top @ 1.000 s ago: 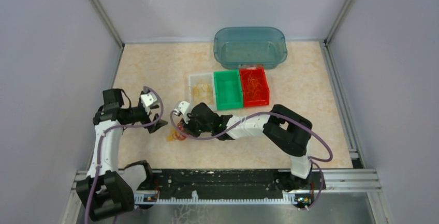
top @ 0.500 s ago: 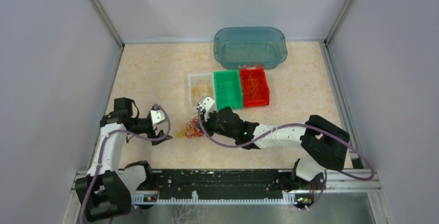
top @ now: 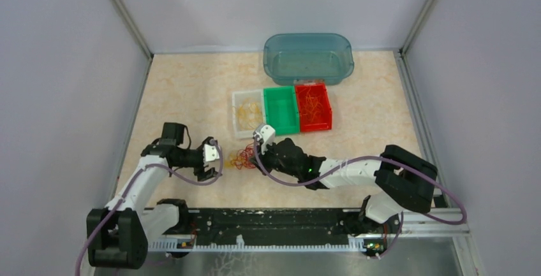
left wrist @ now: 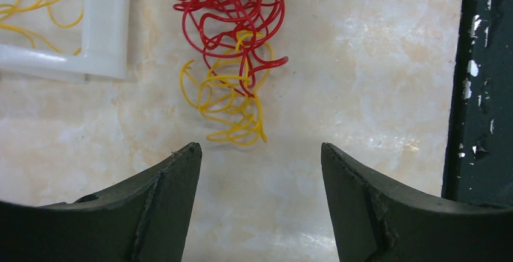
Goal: Untangle the cables
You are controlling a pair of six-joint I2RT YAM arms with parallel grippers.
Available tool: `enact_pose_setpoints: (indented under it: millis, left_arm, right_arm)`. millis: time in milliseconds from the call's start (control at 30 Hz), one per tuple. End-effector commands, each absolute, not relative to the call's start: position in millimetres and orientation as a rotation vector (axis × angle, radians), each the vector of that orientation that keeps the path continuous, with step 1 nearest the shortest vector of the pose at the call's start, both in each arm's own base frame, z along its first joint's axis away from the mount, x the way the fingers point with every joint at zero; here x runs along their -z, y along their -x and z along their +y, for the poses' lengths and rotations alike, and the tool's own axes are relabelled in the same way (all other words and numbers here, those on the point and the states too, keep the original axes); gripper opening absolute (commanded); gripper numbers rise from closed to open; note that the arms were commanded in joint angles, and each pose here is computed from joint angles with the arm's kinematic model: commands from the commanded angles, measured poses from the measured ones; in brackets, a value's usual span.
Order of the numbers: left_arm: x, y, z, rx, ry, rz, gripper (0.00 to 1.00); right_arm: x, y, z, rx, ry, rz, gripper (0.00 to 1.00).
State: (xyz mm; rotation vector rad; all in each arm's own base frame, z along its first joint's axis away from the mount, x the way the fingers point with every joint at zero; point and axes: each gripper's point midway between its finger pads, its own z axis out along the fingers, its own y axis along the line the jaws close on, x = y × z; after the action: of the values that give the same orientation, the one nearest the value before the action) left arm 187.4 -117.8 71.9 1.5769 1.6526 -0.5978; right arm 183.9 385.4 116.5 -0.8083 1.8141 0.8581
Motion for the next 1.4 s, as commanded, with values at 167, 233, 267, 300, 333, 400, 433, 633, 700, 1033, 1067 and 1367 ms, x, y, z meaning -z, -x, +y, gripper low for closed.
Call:
enact_pose_setpoints:
  millis: [167, 233, 267, 300, 333, 400, 433, 633, 700, 1033, 1067, 1367]
  left_arm:
    - [-63, -193, -135, 0.637, -1.724, 1.576, 0.64]
    - [-64, -195, -138, 0.641, -1.735, 1.568, 0.57]
    - [-64, -196, -139, 0.641, -1.740, 1.563, 0.53]
    - [-66, -199, -139, 0.636, -1.739, 1.556, 0.46]
    - [-67, -201, -141, 0.630, -1.733, 1.550, 0.37]
    - [-72, -210, -143, 0.598, -1.712, 1.526, 0.09]
    - [-75, -214, -144, 0.589, -1.690, 1.528, 0.01]
    - [-102, -219, -140, 0.543, -1.669, 1.563, 0.00]
    - [-122, -226, -134, 0.461, -1.656, 1.564, 0.00]
    - [-274, -226, -125, 0.174, -1.453, 1.376, 0.00]
    - [-289, -225, -125, 0.158, -1.426, 1.351, 0.00]
    - [-453, -202, -130, 0.003, -1.158, 0.934, 0.00]
  right_arm:
    - [-146, -190, 391, -0.910, 0.715, 1.747, 0.00]
    - [-146, -191, 390, -0.906, 0.709, 1.749, 0.00]
    - [-147, -191, 389, -0.905, 0.706, 1.749, 0.00]
    - [-147, -191, 388, -0.903, 0.704, 1.751, 0.00]
    - [-147, -191, 387, -0.902, 0.704, 1.753, 0.00]
    - [-146, -190, 385, -0.897, 0.704, 1.758, 0.00]
    - [-146, -190, 384, -0.896, 0.704, 1.759, 0.00]
    - [-143, -189, 372, -0.873, 0.684, 1.781, 0.00]
    - [-139, -188, 364, -0.854, 0.677, 1.793, 0.00]
    - [-107, -180, 313, -0.768, 0.622, 1.872, 0.00]
    - [-104, -178, 310, -0.763, 0.622, 1.880, 0.00]
    - [-96, -172, 299, -0.745, 0.628, 1.927, 0.00]
